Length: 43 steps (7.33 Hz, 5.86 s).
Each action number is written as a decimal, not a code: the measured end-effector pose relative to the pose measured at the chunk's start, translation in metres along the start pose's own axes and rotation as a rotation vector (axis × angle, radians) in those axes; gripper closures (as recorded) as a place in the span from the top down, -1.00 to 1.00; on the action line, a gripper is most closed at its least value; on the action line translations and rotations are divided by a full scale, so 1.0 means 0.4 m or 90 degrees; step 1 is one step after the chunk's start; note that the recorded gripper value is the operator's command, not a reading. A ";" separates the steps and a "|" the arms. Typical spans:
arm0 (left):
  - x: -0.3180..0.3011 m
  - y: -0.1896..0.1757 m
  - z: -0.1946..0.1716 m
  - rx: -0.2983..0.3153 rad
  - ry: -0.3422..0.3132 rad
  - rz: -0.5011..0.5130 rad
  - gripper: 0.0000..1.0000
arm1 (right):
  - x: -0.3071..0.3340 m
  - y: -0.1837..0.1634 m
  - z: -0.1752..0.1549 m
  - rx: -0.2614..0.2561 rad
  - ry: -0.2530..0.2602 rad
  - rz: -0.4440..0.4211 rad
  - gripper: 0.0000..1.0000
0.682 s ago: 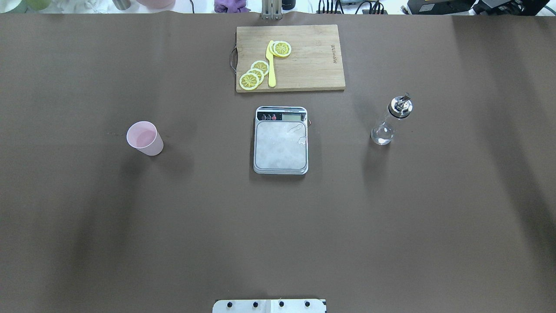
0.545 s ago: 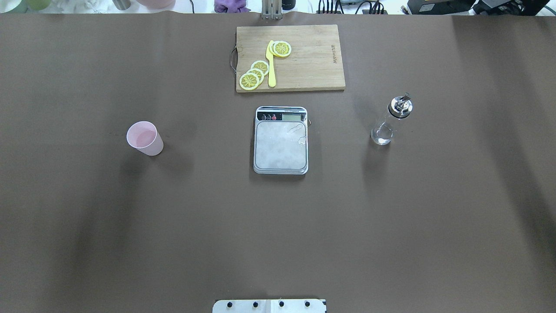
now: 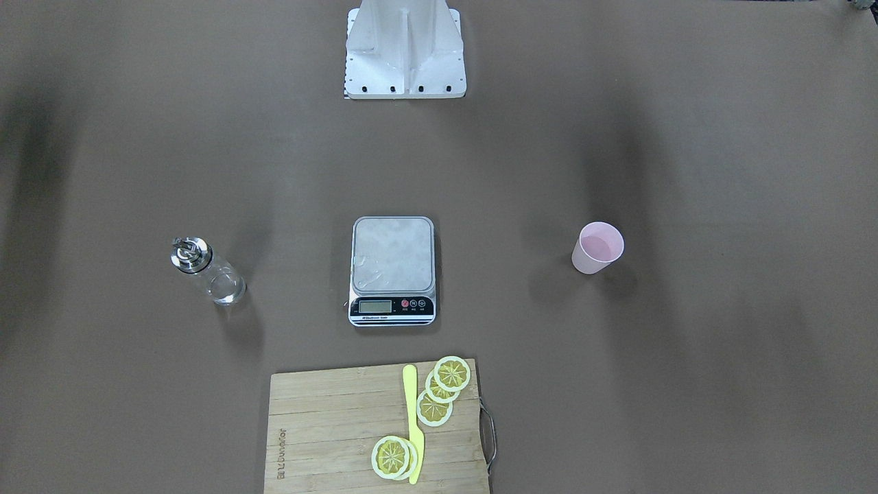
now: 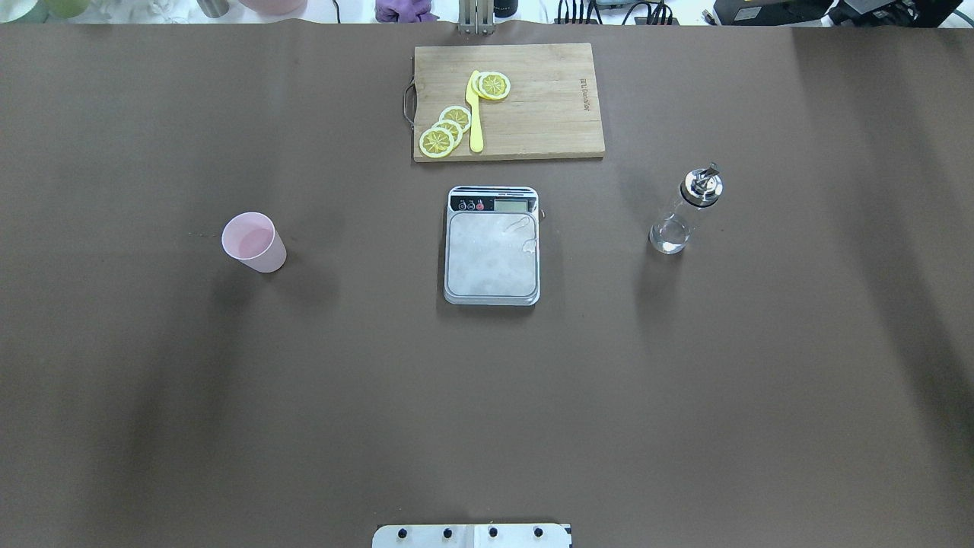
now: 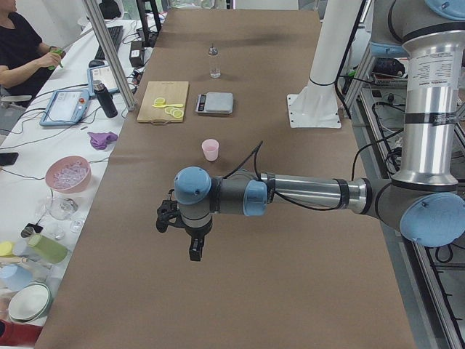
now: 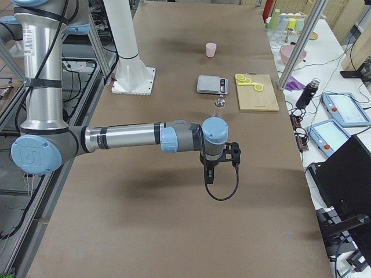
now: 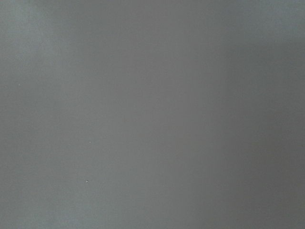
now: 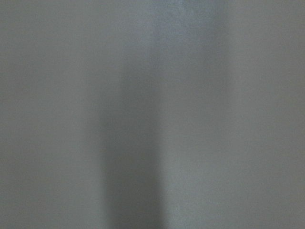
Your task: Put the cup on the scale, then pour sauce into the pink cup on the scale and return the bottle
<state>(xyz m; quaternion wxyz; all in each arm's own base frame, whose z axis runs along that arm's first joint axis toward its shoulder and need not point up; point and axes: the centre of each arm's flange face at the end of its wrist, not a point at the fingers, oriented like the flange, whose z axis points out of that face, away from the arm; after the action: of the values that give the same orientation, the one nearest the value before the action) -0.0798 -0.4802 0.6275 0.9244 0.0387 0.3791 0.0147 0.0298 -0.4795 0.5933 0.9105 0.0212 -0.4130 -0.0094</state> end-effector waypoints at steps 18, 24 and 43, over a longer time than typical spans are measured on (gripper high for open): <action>0.038 -0.053 -0.027 0.043 0.001 0.032 0.97 | -0.005 0.015 0.016 -0.005 0.000 0.009 1.00; 0.105 -0.069 -0.065 0.058 0.031 -0.018 0.97 | -0.013 0.010 0.017 -0.006 0.000 0.004 1.00; 1.161 -0.122 0.386 0.010 0.070 -0.144 -1.00 | -0.058 0.003 0.045 -0.024 -0.023 -0.012 1.00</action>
<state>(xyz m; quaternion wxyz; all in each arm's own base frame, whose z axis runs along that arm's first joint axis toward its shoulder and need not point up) 0.3590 -0.5120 0.4082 0.8977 0.0019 0.4313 -0.0903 0.0012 -0.4781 0.5878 0.9029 0.0078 -0.4291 -0.0259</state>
